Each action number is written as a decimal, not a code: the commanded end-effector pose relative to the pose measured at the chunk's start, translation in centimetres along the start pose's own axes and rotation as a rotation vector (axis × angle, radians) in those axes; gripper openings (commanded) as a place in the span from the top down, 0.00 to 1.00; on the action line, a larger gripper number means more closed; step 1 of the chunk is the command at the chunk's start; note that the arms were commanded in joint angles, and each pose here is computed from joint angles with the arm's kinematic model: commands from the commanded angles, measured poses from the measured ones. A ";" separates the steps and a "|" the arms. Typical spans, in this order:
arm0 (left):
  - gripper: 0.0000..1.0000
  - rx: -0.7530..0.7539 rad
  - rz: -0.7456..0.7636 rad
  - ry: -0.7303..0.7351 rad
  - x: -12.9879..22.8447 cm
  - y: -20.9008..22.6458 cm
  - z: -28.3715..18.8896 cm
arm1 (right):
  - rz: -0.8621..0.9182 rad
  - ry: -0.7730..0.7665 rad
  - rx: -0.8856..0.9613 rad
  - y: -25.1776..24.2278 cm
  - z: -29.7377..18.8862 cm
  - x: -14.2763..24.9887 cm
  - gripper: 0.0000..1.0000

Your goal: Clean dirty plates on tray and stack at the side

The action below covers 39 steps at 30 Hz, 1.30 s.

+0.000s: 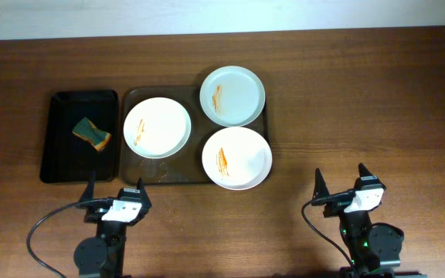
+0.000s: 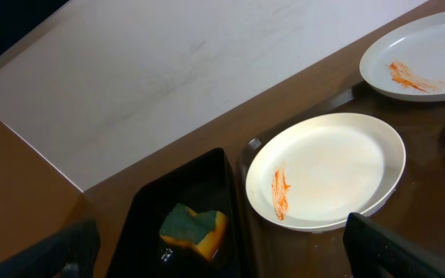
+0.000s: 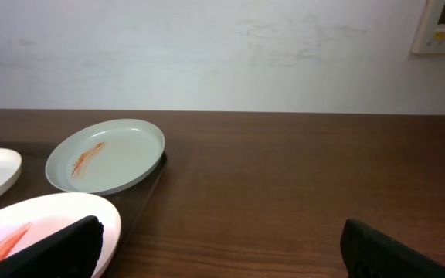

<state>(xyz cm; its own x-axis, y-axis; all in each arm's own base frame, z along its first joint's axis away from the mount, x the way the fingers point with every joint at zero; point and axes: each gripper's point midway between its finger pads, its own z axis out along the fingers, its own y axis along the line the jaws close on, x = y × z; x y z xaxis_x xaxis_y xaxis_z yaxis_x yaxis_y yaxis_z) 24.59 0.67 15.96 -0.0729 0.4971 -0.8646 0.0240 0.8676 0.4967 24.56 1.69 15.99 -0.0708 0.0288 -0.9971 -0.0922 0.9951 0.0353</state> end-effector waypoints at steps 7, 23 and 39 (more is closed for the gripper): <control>0.01 0.007 0.014 -0.006 0.1 -0.2 0.0 | 0.005 0.004 0.012 -0.2 0.0 0.3 0.02; 0.01 0.007 0.014 -0.006 0.1 -0.2 0.0 | 0.005 0.004 0.012 -0.2 0.0 0.3 0.02; 0.01 0.030 0.017 -0.036 -0.5 -0.5 0.0 | 0.006 -0.004 0.009 -0.2 0.0 0.1 0.02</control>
<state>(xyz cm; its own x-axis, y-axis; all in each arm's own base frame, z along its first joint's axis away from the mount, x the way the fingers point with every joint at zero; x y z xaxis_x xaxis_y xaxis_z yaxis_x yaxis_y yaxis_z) 24.62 0.11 16.25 -0.0462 0.4979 -0.8660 0.0460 0.8670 0.4961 24.57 1.63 16.01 -0.0699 0.0281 -0.9972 -0.0889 0.9955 0.0343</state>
